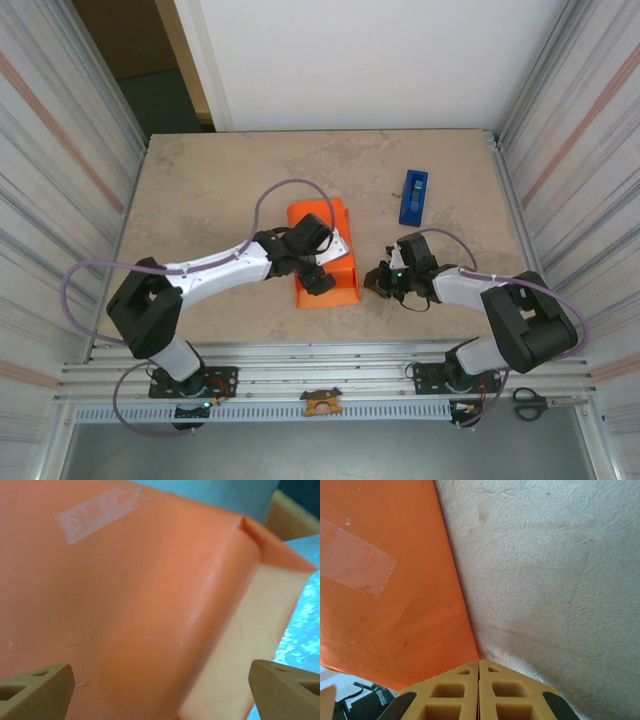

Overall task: Wrap the gift box in paper
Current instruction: Fold the wrapping paper for the gift box.

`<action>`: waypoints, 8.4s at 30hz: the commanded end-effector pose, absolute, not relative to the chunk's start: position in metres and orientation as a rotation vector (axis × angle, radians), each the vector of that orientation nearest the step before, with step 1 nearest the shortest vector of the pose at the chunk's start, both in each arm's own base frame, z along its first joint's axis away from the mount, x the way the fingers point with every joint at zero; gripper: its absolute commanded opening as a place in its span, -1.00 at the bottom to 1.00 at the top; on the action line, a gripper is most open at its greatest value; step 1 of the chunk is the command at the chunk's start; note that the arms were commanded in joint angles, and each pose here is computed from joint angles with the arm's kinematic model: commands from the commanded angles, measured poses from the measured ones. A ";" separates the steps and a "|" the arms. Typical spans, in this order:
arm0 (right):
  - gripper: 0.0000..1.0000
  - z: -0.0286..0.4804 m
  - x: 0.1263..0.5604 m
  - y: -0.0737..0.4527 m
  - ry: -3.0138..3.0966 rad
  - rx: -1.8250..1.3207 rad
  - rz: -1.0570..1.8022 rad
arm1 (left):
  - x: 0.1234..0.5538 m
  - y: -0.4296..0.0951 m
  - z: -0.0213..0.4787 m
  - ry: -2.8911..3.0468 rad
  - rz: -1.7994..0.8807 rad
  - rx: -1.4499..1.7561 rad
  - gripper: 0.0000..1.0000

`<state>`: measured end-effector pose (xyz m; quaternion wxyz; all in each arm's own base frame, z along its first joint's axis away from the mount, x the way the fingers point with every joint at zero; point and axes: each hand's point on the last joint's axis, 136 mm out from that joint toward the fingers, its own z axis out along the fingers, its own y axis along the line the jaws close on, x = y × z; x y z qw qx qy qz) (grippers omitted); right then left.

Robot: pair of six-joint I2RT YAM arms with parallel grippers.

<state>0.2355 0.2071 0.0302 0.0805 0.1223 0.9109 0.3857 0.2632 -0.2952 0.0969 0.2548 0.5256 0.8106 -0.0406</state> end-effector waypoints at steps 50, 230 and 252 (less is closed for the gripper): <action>-0.95 0.036 0.258 0.242 2.544 0.623 1.292 | 0.269 -0.280 0.044 2.290 0.178 1.514 0.49; -0.41 0.108 0.308 0.165 2.477 0.430 1.161 | 0.302 -0.319 0.166 2.316 -0.300 1.034 0.97; 0.32 0.089 0.319 0.248 2.617 0.194 1.536 | 0.354 -0.251 0.093 2.622 -1.113 0.090 0.97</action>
